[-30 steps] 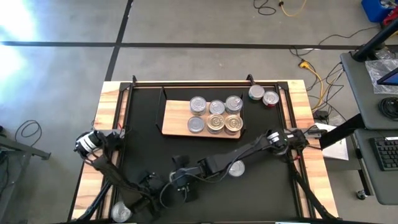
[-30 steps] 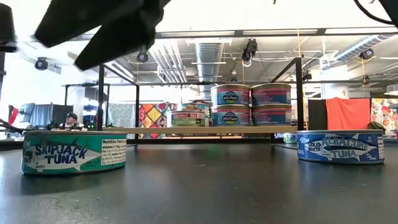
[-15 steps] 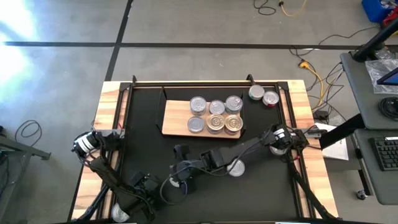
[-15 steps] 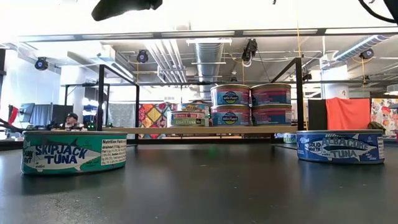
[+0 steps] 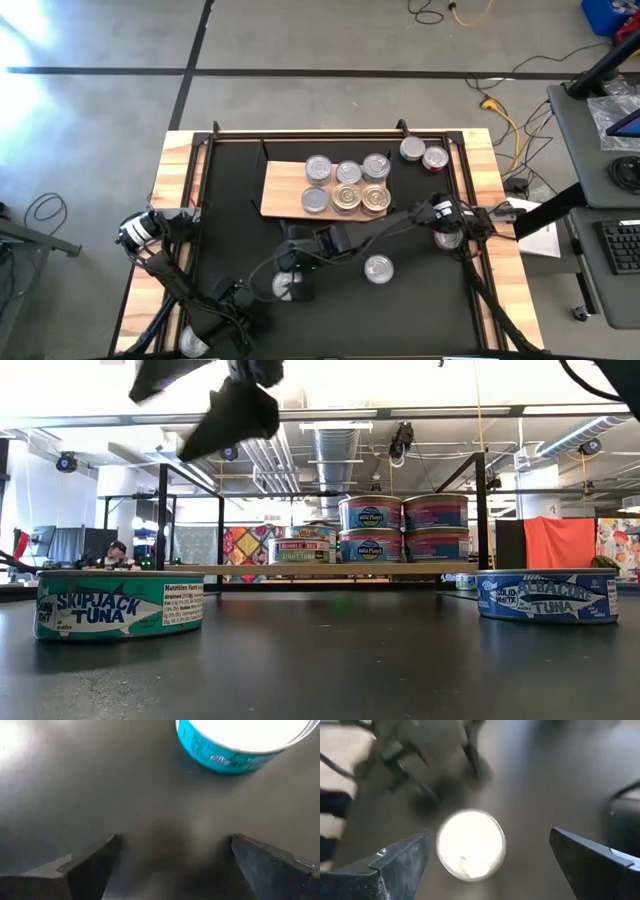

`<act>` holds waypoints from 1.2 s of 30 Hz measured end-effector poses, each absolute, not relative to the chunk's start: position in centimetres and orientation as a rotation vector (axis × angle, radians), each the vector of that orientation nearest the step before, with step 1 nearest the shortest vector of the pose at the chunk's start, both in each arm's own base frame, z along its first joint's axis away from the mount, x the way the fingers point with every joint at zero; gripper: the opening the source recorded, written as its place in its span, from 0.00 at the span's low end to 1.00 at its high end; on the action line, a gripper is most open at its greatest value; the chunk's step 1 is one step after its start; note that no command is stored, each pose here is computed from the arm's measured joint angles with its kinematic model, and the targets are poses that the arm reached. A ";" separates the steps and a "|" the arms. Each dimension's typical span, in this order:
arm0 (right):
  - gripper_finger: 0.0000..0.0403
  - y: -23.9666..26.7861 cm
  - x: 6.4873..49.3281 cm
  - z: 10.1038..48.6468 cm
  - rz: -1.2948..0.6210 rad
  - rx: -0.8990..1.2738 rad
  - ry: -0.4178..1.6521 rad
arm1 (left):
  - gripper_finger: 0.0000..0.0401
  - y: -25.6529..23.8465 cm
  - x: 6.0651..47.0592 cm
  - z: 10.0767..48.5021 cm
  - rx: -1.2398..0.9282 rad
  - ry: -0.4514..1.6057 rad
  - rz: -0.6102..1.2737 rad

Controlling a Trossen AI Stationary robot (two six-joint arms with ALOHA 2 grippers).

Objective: Stack canned seafood by type on shelf
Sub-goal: Stack the bottom left light blue tuna can on the light blue tuna can

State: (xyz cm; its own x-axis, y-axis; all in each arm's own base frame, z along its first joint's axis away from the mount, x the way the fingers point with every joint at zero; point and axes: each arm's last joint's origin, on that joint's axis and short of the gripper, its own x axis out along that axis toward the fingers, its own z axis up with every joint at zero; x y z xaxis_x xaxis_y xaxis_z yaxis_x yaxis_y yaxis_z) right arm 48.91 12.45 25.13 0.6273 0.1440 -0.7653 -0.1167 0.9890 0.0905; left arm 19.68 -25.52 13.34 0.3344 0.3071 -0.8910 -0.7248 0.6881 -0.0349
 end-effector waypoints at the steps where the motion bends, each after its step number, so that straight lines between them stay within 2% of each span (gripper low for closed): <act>1: 0.99 12.4 48.8 24.8 0.154 0.010 0.903 | 0.94 -25.5 19.7 13.4 -0.470 1.007 0.707; 10: 0.99 13.1 49.4 20.3 0.341 -0.354 0.988 | 0.94 -25.1 20.1 13.4 -0.512 0.901 0.754; 16: 0.99 13.0 50.0 15.5 0.421 -0.485 1.076 | 0.91 -24.9 20.1 13.3 -0.550 0.883 0.792; 22: 0.99 13.2 50.4 14.6 0.444 -0.449 1.063 | 0.89 -24.8 20.0 13.4 -0.550 0.889 0.801; 31: 0.99 15.2 51.1 15.1 0.425 -0.246 0.947 | 0.89 -23.2 20.0 13.9 -0.490 0.874 0.917; 36: 0.99 15.9 51.3 15.1 0.401 -0.182 0.926 | 0.89 -22.7 20.8 14.3 -0.457 0.859 0.878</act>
